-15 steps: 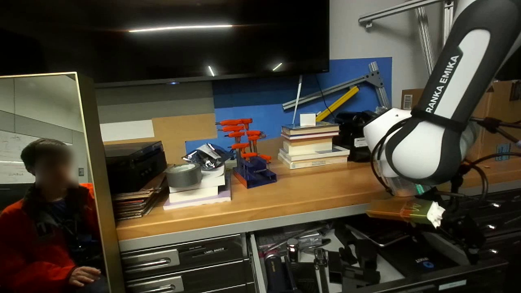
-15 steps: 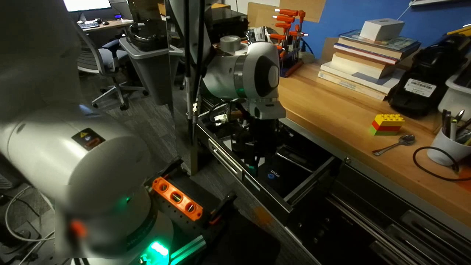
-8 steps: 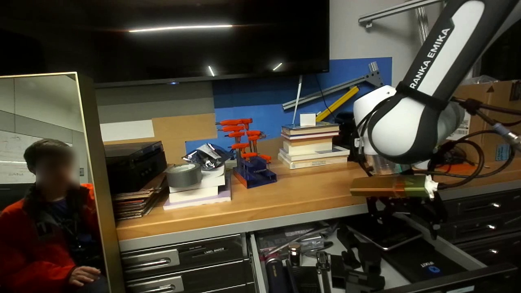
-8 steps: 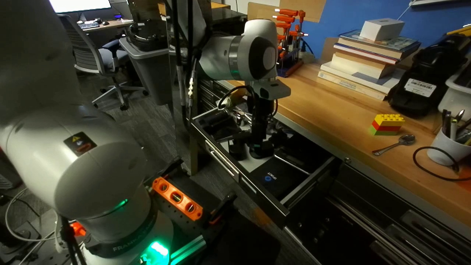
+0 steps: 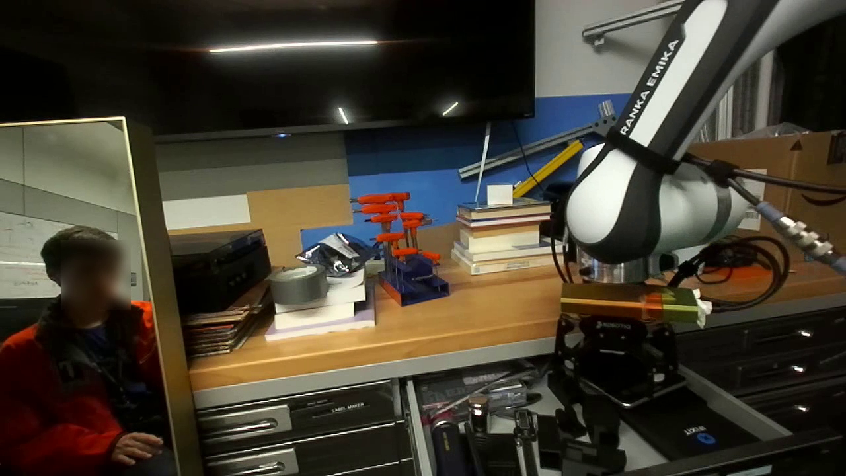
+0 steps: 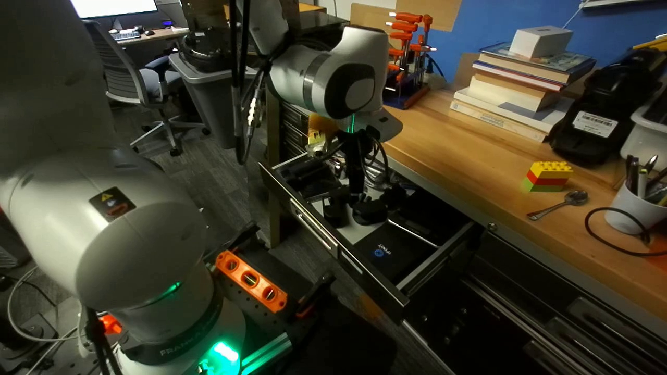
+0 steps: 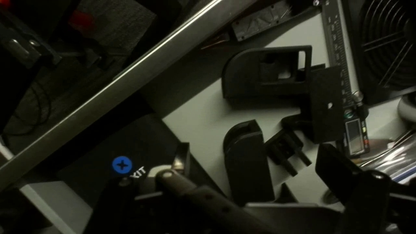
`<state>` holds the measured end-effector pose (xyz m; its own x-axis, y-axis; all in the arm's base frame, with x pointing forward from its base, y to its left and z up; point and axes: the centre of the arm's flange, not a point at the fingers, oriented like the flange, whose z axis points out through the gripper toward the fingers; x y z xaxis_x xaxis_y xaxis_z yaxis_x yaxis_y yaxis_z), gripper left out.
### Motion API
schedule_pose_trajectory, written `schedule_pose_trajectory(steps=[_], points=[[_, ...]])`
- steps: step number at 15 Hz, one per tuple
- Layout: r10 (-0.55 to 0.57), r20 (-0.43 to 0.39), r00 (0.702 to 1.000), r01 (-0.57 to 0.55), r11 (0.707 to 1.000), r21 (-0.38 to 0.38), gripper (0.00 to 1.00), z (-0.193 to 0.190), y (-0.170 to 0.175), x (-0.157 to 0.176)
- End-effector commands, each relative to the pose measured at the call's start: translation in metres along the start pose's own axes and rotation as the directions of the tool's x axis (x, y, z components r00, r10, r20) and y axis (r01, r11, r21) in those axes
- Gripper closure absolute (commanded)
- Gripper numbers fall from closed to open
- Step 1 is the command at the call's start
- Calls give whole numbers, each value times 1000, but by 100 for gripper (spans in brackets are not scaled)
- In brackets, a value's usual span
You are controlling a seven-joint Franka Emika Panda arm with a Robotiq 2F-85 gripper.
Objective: Open the top central drawer then remove the three black objects and put them on the table
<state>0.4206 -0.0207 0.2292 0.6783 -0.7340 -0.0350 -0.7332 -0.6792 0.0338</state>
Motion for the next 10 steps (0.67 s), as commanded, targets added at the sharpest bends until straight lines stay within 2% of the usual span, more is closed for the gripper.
schedule_pose_trajectory(steps=[1, 5, 7, 10], points=[[-158, 58, 986, 152, 983, 108, 0, 17, 1, 0], [-341, 97, 935, 321, 931, 175, 0, 33, -9, -9], [-414, 92, 906, 395, 902, 175, 0, 39, -13, -7], [-474, 80, 877, 460, 875, 152, 0, 52, -10, 6]])
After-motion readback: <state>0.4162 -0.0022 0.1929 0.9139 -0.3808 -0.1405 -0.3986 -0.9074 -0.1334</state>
